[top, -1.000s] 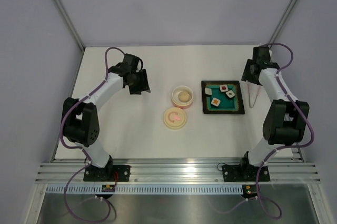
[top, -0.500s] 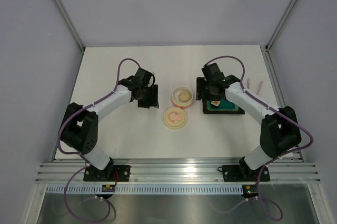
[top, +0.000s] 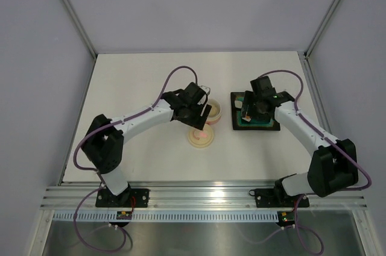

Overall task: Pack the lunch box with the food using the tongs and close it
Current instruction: Pick up the box lid from the center of the board.

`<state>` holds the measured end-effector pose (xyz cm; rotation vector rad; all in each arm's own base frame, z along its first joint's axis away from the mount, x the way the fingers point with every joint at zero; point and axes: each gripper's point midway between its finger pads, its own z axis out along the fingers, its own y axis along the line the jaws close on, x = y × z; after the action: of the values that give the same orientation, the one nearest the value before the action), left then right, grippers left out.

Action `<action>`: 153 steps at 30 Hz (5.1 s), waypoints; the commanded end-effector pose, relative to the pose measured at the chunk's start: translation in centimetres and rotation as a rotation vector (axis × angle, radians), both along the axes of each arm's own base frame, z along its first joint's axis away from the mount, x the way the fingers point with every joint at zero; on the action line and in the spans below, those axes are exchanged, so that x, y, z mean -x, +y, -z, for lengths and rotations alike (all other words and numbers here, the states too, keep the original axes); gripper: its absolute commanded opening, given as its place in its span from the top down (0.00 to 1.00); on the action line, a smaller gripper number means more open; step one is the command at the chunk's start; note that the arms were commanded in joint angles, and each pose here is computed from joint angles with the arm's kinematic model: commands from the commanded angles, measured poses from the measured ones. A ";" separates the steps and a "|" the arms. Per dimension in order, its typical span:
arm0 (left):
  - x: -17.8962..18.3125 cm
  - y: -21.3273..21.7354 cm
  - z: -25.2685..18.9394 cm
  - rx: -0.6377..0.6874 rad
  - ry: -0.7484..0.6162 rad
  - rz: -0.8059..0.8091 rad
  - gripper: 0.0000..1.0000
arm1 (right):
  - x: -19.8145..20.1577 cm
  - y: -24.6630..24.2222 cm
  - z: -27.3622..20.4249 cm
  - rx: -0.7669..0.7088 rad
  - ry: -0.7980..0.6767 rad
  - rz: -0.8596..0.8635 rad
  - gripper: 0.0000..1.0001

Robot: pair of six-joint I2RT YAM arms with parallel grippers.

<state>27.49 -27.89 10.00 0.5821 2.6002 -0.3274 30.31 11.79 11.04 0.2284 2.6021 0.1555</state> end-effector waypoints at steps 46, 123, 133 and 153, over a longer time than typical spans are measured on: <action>0.7 -3.8 6.7 -0.157 0.090 -0.007 0.23 | 0.4 -4.9 0.3 -0.020 -0.008 0.080 0.23; 1.0 -3.2 7.4 -0.161 0.059 -0.150 0.14 | 0.2 -4.2 1.2 -0.038 0.024 0.044 0.23; 0.7 -2.9 7.0 -0.160 0.035 -0.160 0.09 | 0.2 -4.1 1.2 -0.043 0.027 0.041 0.23; 0.9 -2.8 7.5 -0.182 0.049 -0.143 0.20 | 0.3 -4.0 1.3 -0.043 0.029 0.041 0.23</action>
<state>26.68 -31.03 2.87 0.4371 2.7162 -0.0925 29.38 7.39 9.32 0.3203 2.6422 0.1708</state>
